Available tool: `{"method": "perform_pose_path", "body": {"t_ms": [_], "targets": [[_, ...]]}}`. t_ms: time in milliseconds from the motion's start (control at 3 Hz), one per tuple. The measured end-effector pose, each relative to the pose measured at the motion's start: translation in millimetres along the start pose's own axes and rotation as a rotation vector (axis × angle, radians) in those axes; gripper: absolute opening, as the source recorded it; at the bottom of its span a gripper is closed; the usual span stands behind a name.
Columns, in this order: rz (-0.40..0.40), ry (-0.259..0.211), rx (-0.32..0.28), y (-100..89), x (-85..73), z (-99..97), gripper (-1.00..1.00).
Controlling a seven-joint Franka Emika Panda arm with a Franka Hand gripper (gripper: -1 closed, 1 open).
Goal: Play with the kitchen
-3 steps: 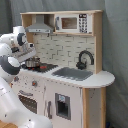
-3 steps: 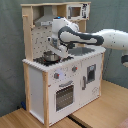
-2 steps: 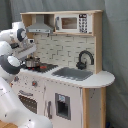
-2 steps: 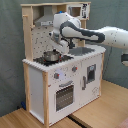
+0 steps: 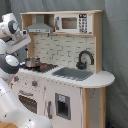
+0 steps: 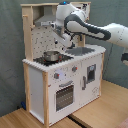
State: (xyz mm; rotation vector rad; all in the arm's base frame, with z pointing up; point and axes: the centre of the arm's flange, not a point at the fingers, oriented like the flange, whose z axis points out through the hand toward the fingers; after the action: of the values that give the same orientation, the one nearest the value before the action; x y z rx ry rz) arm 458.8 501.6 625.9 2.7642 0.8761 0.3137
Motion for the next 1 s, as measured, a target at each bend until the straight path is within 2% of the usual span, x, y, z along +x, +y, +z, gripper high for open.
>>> {"method": "perform_pose_path", "body": {"t_ms": [1000], "targets": [[-0.046, 0.007, -0.264, -63.9, -40.4, -47.7, 1.0]]}}
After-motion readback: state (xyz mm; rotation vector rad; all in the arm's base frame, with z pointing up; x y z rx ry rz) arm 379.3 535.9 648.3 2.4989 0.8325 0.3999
